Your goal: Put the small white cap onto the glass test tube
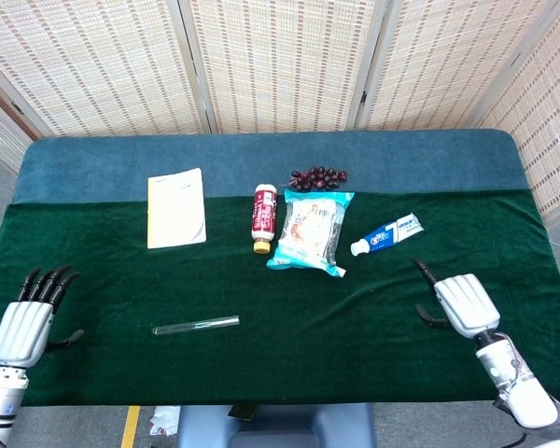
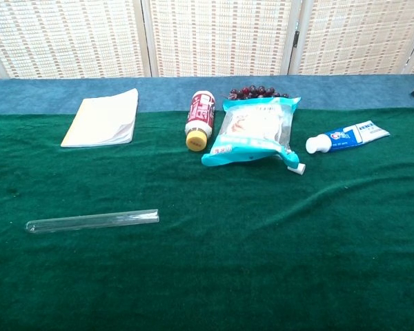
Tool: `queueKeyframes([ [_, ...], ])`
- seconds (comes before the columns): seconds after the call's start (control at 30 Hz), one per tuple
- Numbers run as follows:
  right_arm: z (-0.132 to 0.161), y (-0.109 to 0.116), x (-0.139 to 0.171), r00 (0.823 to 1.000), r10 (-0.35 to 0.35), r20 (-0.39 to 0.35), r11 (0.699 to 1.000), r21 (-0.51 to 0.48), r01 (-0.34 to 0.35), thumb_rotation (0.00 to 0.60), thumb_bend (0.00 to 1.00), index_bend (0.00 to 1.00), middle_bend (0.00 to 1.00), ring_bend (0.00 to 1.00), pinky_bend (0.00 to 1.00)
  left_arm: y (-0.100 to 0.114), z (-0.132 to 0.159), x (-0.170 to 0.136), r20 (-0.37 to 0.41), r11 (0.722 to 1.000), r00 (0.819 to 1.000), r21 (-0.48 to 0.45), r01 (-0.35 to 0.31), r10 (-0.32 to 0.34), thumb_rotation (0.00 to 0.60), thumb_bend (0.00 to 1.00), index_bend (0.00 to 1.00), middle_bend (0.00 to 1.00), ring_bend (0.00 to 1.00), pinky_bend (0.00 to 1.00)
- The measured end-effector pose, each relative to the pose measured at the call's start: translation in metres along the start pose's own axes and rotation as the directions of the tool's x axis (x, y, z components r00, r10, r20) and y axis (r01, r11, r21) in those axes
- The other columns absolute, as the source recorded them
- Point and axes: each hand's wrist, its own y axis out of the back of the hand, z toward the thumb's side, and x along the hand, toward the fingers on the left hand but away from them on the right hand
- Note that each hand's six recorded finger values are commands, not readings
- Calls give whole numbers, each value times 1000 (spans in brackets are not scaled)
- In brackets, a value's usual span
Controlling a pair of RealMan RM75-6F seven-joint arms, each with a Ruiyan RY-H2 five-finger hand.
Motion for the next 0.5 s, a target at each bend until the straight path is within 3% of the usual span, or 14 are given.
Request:
queueKeyframes([
  [0.17, 19, -13, -21, 992, 109, -56, 994, 2, -109, 439, 788, 71, 893, 1000, 988, -2, -2, -2, -3, 1000, 1000, -3, 6, -6, 600, 152, 178, 130, 137, 0],
  [0.33, 34, -27, -42, 974, 211, -85, 977, -22, -214, 439, 817, 79, 900, 1000, 1000, -5, -3, -3, -6, 1000, 1000, -8, 17, -18, 600, 153, 180, 130, 137, 0],
  [0.5, 48, -37, -63, 959, 263, -104, 963, -39, -268, 440, 816, 79, 900, 1000, 1000, -7, -3, -4, -4, 1000, 1000, -8, 23, -23, 600, 153, 179, 131, 137, 0],
])
